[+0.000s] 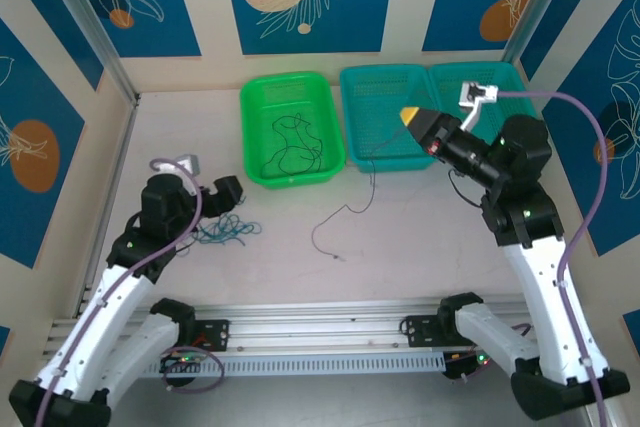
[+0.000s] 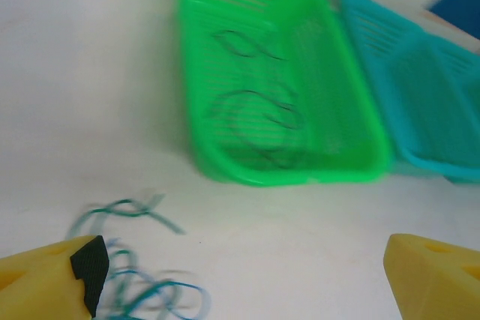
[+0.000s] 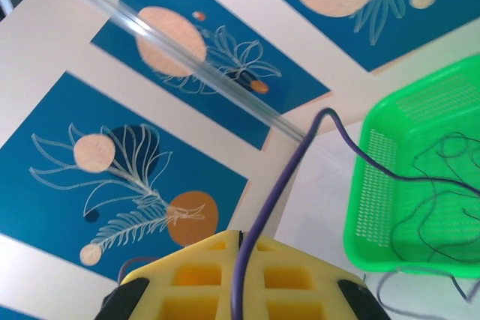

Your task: Untangle the cables

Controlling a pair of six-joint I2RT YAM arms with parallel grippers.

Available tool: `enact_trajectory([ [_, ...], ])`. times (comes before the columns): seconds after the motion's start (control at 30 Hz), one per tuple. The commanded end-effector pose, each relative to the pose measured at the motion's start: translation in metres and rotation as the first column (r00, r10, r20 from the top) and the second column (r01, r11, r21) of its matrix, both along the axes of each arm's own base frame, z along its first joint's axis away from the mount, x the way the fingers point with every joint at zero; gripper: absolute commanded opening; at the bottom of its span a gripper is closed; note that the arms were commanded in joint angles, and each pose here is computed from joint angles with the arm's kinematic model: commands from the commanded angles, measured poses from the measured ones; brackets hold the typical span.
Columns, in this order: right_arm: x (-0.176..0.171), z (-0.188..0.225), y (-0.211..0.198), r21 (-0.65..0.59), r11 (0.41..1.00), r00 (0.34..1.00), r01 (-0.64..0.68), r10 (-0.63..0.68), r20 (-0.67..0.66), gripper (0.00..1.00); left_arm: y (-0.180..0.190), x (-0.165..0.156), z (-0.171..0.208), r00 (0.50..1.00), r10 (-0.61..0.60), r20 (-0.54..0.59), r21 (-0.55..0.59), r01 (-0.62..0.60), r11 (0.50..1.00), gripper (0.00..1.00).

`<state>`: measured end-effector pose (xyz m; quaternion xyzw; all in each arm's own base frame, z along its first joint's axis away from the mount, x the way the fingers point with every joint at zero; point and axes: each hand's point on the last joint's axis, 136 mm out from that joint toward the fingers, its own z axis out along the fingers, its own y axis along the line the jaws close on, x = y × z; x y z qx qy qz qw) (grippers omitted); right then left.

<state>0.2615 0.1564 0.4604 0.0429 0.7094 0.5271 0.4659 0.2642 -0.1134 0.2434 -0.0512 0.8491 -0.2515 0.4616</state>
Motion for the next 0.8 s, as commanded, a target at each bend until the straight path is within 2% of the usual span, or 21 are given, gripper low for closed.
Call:
enact_trajectory([
  [0.0, 0.009, 0.028, 0.020, -0.049, 0.998, 0.996, -0.031, 0.035, 0.078, 0.00, -0.048, -0.022, 0.027, 0.971, -0.235, 0.046, 0.010, 0.235, 0.972, 0.93],
  [0.13, 0.030, 0.058, 0.045, -0.044, 0.996, 0.989, -0.083, 0.088, 0.117, 0.00, -0.096, -0.055, 0.045, 0.876, -0.466, 0.123, -0.080, 0.477, 0.876, 0.89],
  [0.33, 0.069, 0.086, 0.074, -0.052, 0.992, 0.981, -0.113, 0.120, 0.153, 0.00, -0.122, -0.090, 0.037, 0.795, -0.594, 0.121, -0.031, 0.601, 0.798, 0.92],
  [0.4, 0.088, 0.089, 0.082, -0.057, 0.992, 0.982, -0.110, 0.117, 0.150, 0.00, -0.132, -0.102, 0.038, 0.749, -0.646, 0.149, -0.039, 0.657, 0.753, 0.95],
  [0.47, 0.104, 0.090, 0.091, -0.062, 0.991, 0.982, -0.121, 0.129, 0.136, 0.00, -0.136, -0.108, 0.034, 0.730, -0.667, 0.149, -0.030, 0.678, 0.735, 0.99],
  [0.63, 0.141, 0.087, 0.117, -0.049, 0.983, 0.980, -0.175, 0.179, 0.086, 0.00, -0.128, -0.101, 0.022, 0.768, -0.631, 0.108, 0.032, 0.632, 0.775, 1.00],
  [0.77, 0.175, 0.065, 0.133, -0.071, 0.983, 0.985, -0.167, 0.170, 0.038, 0.00, -0.111, -0.088, 0.020, 0.840, -0.536, 0.086, 0.066, 0.532, 0.844, 1.00],
])
